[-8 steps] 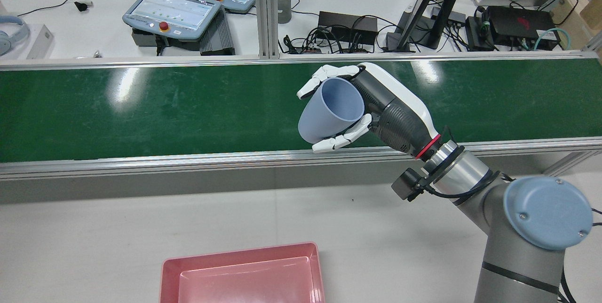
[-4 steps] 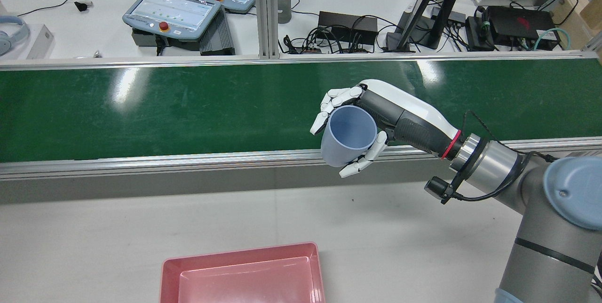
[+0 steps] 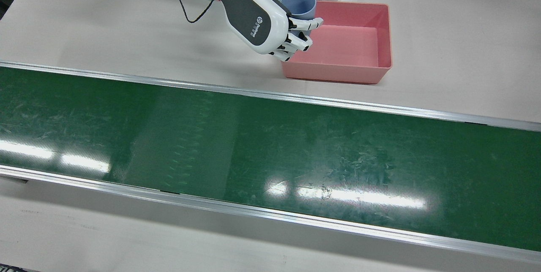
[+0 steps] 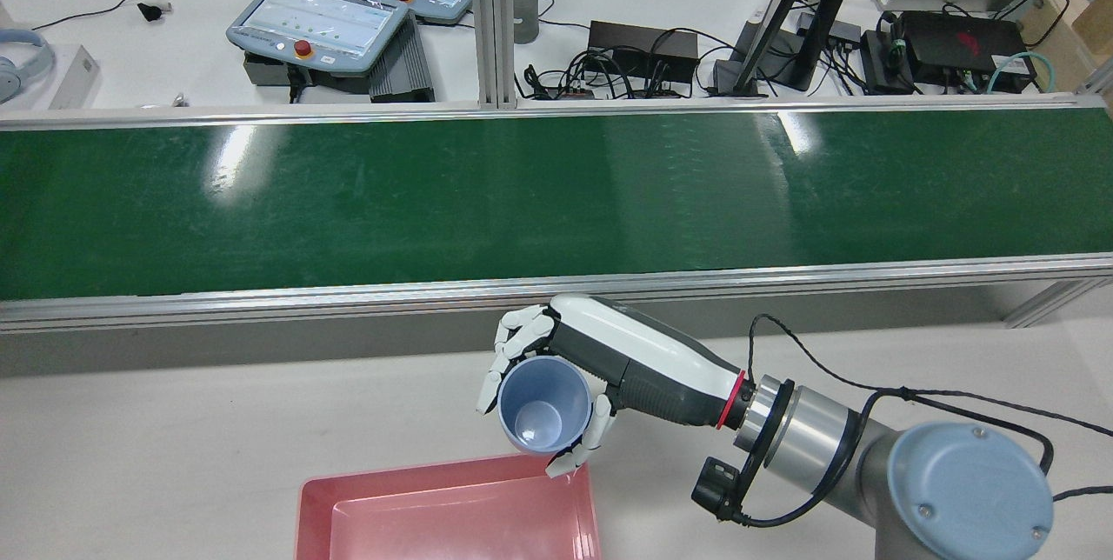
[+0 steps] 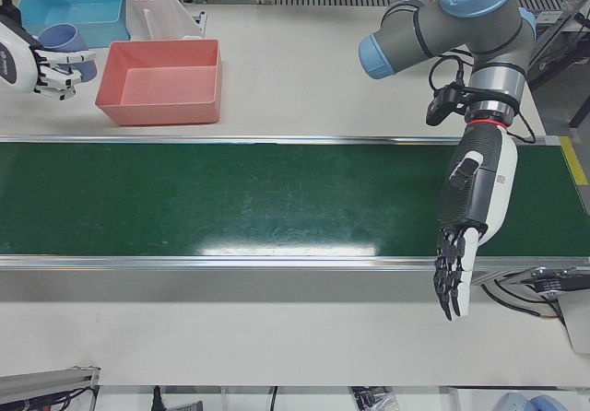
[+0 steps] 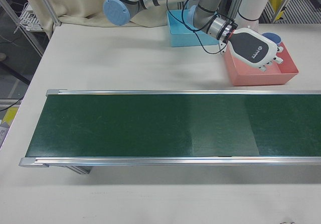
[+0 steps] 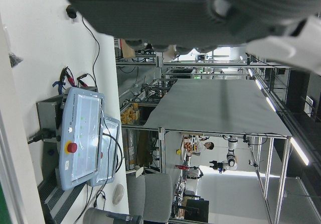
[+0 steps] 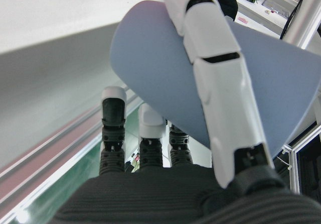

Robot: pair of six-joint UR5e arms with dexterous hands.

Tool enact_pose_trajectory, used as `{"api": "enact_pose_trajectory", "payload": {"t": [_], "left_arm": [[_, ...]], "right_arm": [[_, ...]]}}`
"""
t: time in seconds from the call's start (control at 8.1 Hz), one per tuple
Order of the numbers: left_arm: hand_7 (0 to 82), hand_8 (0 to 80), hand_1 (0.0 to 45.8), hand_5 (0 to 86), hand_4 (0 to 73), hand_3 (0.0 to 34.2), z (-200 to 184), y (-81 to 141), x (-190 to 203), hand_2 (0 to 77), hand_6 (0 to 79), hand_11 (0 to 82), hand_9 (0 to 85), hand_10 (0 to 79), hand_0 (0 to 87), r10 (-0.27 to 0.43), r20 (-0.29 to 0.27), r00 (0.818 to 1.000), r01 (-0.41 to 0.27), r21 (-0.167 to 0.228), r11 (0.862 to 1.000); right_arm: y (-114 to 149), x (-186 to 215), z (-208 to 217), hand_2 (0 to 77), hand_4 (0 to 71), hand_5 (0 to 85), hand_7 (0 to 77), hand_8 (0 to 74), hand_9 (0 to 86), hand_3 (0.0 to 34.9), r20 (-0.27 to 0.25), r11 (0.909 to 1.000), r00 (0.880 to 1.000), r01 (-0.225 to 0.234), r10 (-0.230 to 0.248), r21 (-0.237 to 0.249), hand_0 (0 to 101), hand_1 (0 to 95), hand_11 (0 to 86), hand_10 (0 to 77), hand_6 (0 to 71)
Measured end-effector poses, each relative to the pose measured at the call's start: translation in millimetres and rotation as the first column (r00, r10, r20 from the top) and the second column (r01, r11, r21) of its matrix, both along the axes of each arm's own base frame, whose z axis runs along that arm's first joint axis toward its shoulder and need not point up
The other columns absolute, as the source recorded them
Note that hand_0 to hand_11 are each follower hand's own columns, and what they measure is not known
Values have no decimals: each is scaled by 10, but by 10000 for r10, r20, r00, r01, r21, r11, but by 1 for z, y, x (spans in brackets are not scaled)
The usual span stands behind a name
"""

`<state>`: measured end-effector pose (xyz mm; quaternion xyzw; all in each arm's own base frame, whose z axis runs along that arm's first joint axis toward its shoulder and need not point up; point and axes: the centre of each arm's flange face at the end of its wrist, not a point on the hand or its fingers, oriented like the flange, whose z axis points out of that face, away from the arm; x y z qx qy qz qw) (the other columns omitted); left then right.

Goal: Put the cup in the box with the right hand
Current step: 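Carry the cup with the right hand down over the pink tray, then open the right hand to release the cup into the tray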

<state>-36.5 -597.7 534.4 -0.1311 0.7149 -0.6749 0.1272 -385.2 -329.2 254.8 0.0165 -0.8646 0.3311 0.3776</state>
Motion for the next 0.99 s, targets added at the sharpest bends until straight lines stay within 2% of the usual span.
{"api": "enact_pose_trajectory", "payload": {"t": [0.12, 0.37, 0.49, 0.62, 0.74, 0.86, 0.99], "left_arm": [[0, 0, 5, 0, 0, 0, 0, 0, 0, 5, 0, 0, 0, 0, 0, 0, 1, 10000, 0, -2, 10000], [0, 0, 5, 0, 0, 0, 0, 0, 0, 5, 0, 0, 0, 0, 0, -2, 0, 10000, 2, 4, 10000], [0, 0, 5, 0, 0, 0, 0, 0, 0, 5, 0, 0, 0, 0, 0, -4, 0, 10000, 4, 5, 10000], [0, 0, 5, 0, 0, 0, 0, 0, 0, 5, 0, 0, 0, 0, 0, -4, 0, 10000, 4, 5, 10000], [0, 0, 5, 0, 0, 0, 0, 0, 0, 5, 0, 0, 0, 0, 0, 1, -1, 10000, -1, 6, 10000], [0, 0, 5, 0, 0, 0, 0, 0, 0, 5, 0, 0, 0, 0, 0, 0, -1, 10000, 0, 12, 10000], [0, 0, 5, 0, 0, 0, 0, 0, 0, 5, 0, 0, 0, 0, 0, -2, -1, 10000, 2, 12, 10000]], "right_arm": [[21, -19, 2, 196, 365, 207, 709, 595, 764, 110, -177, 9999, 9997, 137, -137, 27, 794, 196, 611, 387, 349], [45, -48, 15, 196, 365, 207, 698, 589, 764, 109, -689, 9997, 9973, 255, -257, -36, 795, 196, 595, 387, 349], [49, -55, 21, 196, 365, 207, 698, 562, 774, 110, -866, 9995, 9958, 302, -306, -64, 794, 196, 573, 382, 300], [52, -58, 23, 196, 365, 207, 693, 447, 774, 110, -948, 9994, 9949, 329, -335, -78, 796, 196, 475, 289, 256], [53, -60, 24, 185, 371, 202, 600, 87, 71, 111, -985, 9993, 9945, 358, -365, -84, 796, 224, 213, 93, 164], [54, -61, 25, 185, 371, 202, 464, 87, 71, 111, -1009, 9992, 9941, 387, -394, -88, 796, 224, 213, 93, 93], [55, -61, 25, 16, 251, 109, 131, 5, 0, 105, -1004, 9992, 9941, 400, -407, -86, 664, 256, 16, 5, 22]]}}
